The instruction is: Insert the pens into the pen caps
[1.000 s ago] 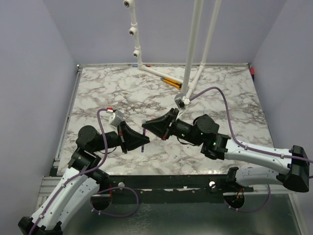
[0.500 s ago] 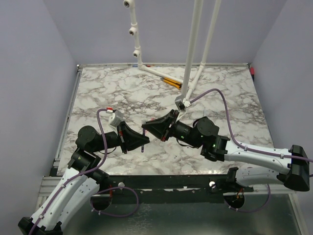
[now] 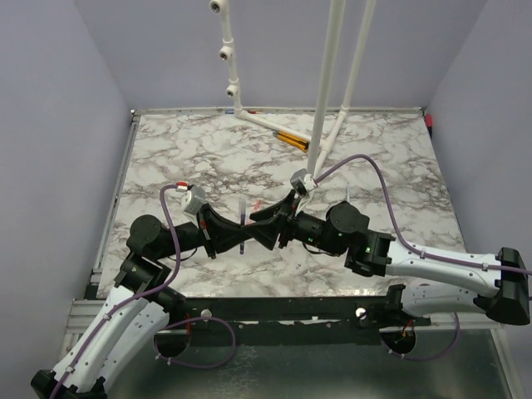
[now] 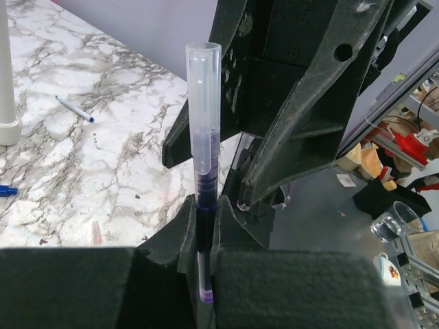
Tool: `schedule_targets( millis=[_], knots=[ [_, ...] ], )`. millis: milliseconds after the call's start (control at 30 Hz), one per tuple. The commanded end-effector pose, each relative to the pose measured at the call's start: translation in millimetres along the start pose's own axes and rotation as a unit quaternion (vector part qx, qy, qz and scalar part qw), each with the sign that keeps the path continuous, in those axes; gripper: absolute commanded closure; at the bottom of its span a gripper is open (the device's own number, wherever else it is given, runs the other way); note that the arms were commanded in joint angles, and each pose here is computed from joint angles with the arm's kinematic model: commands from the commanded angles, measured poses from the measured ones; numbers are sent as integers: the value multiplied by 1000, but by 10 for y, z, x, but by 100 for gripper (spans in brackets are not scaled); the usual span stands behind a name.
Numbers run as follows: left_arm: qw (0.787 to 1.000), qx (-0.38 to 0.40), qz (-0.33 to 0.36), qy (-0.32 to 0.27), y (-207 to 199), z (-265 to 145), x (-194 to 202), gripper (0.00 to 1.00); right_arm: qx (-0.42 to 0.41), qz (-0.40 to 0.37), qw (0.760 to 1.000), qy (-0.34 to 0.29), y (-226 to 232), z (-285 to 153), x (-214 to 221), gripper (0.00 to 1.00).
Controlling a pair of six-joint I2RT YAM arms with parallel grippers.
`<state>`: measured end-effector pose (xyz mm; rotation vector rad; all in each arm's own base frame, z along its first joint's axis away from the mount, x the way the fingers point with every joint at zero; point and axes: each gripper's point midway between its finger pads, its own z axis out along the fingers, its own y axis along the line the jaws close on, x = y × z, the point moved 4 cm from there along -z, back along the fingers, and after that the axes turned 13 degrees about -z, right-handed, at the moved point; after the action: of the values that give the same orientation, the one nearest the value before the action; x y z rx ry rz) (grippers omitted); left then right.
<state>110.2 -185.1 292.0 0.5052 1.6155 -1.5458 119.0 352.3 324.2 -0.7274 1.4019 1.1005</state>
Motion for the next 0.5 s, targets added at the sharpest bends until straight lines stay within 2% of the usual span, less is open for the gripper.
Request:
schedule_targets(
  millis=[0,467],
  knots=[
    [1000,-3,20,-18,6,0,-58,100,12,-27,1000,-7,0,-96,-245,50],
    [1000,-1,23,-18,-4,-5,-59,100,63,-49,997,23,-45,38,-665,46]
  ],
)
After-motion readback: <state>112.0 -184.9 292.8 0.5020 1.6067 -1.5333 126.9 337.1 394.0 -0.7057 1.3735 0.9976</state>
